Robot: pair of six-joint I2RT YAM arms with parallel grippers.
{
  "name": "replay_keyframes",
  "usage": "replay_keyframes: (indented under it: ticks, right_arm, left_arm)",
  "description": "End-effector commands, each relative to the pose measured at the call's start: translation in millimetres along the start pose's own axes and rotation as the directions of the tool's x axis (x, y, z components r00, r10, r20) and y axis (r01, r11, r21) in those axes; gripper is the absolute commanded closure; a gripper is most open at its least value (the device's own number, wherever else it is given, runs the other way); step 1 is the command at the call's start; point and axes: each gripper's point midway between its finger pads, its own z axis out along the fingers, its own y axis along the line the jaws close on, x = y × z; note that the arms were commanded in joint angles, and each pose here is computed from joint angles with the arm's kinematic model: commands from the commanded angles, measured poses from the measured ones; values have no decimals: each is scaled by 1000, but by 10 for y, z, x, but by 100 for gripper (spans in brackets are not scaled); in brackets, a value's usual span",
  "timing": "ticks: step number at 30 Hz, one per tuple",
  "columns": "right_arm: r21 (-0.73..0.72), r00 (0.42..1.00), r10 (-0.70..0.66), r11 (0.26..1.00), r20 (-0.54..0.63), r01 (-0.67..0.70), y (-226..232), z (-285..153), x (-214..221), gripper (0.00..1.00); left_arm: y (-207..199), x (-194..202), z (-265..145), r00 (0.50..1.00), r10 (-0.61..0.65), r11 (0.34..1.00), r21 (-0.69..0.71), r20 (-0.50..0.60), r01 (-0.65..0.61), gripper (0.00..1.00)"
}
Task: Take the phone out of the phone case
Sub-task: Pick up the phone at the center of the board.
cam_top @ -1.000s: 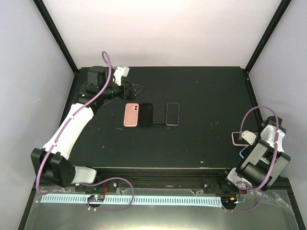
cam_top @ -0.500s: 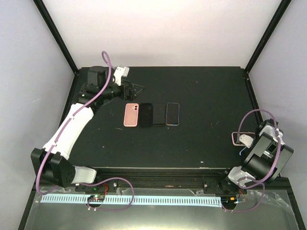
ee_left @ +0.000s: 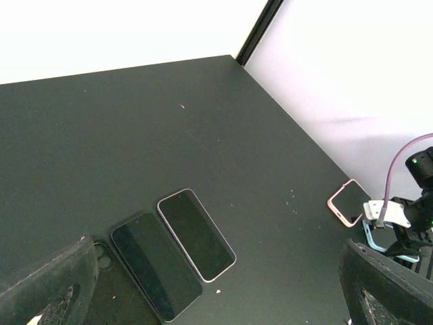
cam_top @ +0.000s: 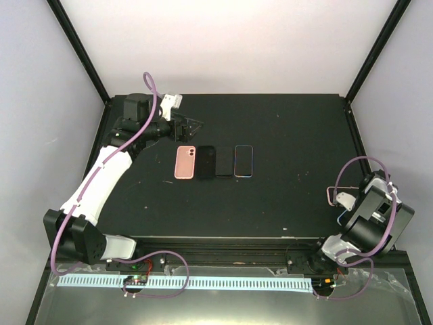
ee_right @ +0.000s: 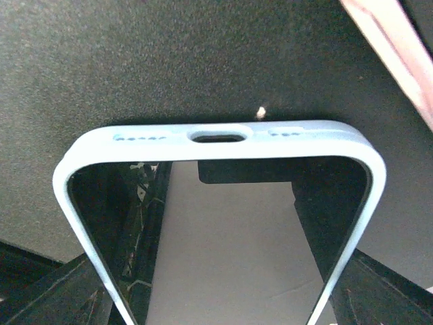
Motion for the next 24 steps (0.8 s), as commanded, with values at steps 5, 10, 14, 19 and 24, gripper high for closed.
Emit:
replay_keyframes:
  ticks: [5, 10, 14, 19, 24]
  right_arm:
    - [4, 999, 30, 1000, 34, -30, -93, -60, -47, 27]
    - [27, 996, 2, 1000, 87, -4, -92, -294, -138, 32]
    - [83, 991, -52, 996, 127, 42, -75, -508, -260, 35]
    - [156, 972, -146, 981, 186, 117, 5, -827, -521, 36]
    - [259, 934, -271, 943, 232, 209, 169, -1150, -870, 38]
  left_arm:
    - [-52, -125, -77, 999, 15, 1000, 4, 41, -15, 1]
    - [-51, -120, -63, 999, 7, 1000, 10, 40, -8, 1]
    - [-59, -114, -49, 999, 0, 1000, 21, 36, -1, 1]
    - [-106, -68, -38, 1000, -8, 998, 58, 26, 6, 1]
    - [-121, 6, -6, 1000, -28, 996, 86, 8, 27, 1]
